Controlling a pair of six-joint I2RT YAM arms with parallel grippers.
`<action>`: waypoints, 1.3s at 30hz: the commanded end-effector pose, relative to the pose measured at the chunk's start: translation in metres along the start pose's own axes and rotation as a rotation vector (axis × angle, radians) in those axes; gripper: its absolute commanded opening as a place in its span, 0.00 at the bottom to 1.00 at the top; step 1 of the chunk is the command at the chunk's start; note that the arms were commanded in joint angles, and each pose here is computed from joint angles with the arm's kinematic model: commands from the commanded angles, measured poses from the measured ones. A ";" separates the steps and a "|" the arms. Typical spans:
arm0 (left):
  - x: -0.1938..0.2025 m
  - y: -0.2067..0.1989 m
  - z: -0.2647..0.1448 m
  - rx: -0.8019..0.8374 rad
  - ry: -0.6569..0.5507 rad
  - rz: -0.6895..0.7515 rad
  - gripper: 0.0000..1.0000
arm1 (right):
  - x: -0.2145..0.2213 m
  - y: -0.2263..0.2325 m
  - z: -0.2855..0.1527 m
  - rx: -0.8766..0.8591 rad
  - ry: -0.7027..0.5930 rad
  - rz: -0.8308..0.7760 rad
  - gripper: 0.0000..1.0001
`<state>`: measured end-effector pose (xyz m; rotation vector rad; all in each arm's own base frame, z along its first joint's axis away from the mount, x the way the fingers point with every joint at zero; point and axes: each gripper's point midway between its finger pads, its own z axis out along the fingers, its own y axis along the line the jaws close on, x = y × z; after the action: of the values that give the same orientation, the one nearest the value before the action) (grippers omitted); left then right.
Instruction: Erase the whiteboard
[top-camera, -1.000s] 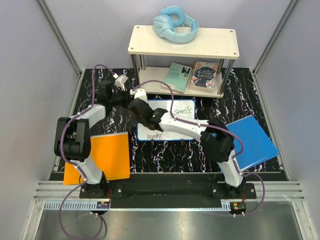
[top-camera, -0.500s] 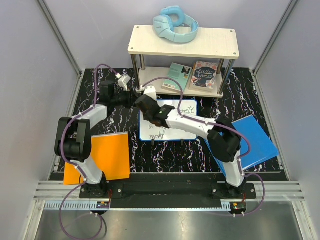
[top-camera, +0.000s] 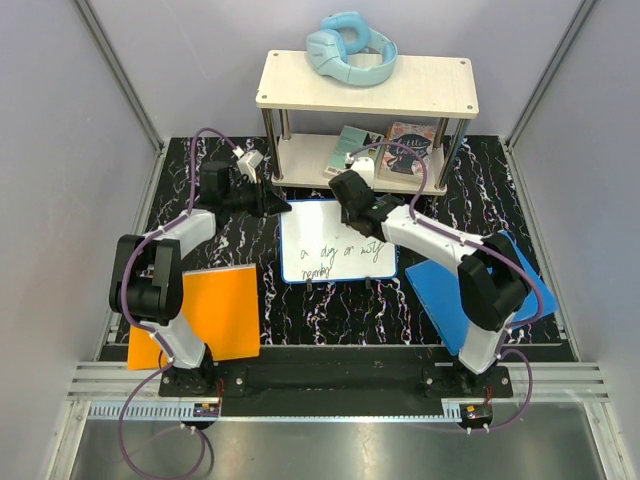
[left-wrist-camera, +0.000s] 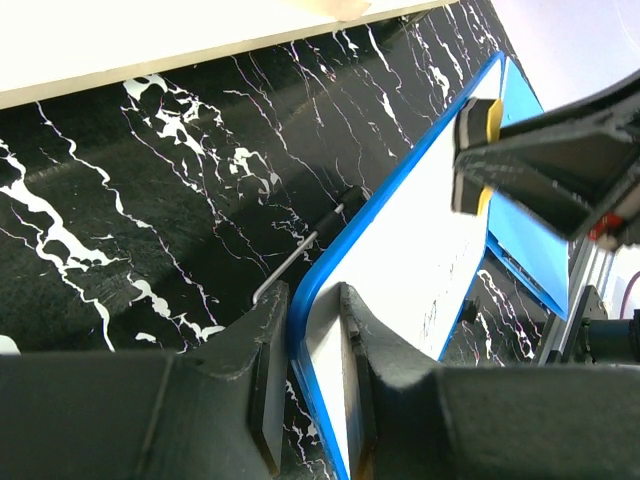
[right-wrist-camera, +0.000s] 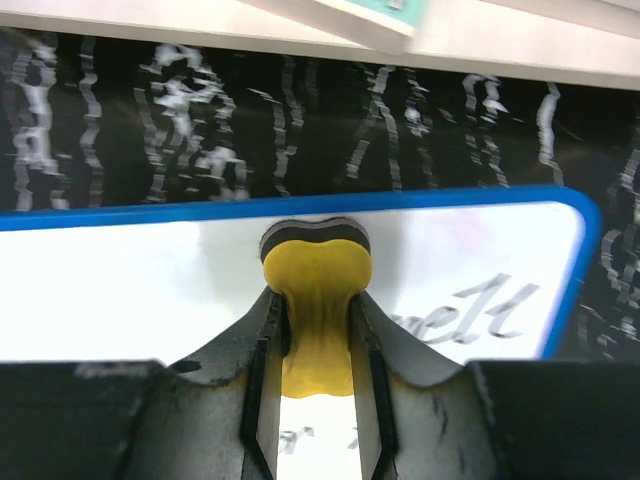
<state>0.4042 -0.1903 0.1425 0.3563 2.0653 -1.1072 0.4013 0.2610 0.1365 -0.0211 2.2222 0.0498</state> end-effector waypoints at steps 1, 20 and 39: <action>0.000 0.000 -0.002 -0.035 0.009 0.055 0.00 | 0.025 -0.068 -0.001 0.178 0.083 -0.077 0.00; 0.002 0.000 0.000 -0.045 0.025 0.068 0.00 | -0.012 -0.075 0.002 -0.040 0.052 -0.043 0.00; 0.009 -0.006 0.005 -0.051 0.053 0.099 0.00 | 0.004 0.017 0.006 -0.266 0.065 -0.123 0.00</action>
<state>0.3967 -0.1927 0.1418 0.3884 2.0954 -1.0834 0.3927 0.2491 0.1244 -0.3055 2.3079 0.2024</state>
